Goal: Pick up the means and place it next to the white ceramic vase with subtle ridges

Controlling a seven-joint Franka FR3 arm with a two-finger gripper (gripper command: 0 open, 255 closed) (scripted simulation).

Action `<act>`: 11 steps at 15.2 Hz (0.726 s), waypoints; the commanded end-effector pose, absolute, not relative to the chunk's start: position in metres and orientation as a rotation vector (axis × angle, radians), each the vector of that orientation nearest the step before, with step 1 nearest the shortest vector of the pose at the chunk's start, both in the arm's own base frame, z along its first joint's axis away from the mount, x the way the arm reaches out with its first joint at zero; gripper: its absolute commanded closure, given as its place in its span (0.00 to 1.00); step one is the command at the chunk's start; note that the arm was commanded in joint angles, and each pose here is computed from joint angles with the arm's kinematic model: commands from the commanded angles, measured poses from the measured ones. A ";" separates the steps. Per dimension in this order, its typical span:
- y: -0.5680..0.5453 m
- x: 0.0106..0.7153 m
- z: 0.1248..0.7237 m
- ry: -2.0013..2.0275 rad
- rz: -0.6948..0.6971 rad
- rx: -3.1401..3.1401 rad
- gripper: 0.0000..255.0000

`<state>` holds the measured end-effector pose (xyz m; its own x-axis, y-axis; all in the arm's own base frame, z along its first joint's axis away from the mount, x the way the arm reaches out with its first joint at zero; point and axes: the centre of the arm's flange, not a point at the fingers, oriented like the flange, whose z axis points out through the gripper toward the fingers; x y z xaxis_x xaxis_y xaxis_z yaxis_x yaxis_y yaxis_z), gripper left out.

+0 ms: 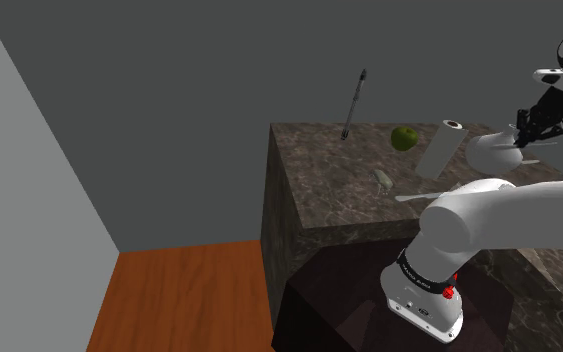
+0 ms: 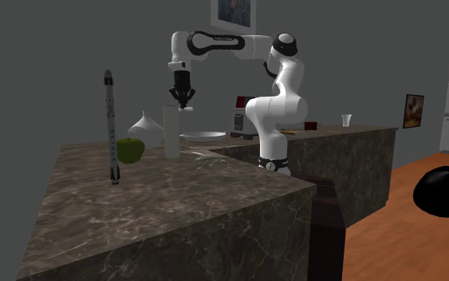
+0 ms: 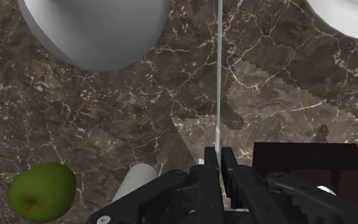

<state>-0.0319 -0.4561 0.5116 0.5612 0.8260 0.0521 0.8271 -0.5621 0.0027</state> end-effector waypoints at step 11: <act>-0.455 -0.032 0.449 -1.460 -0.074 -2.756 1.00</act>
<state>-0.0319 -0.4551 0.4541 0.5613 0.8260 0.0522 0.8270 -0.5622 0.0027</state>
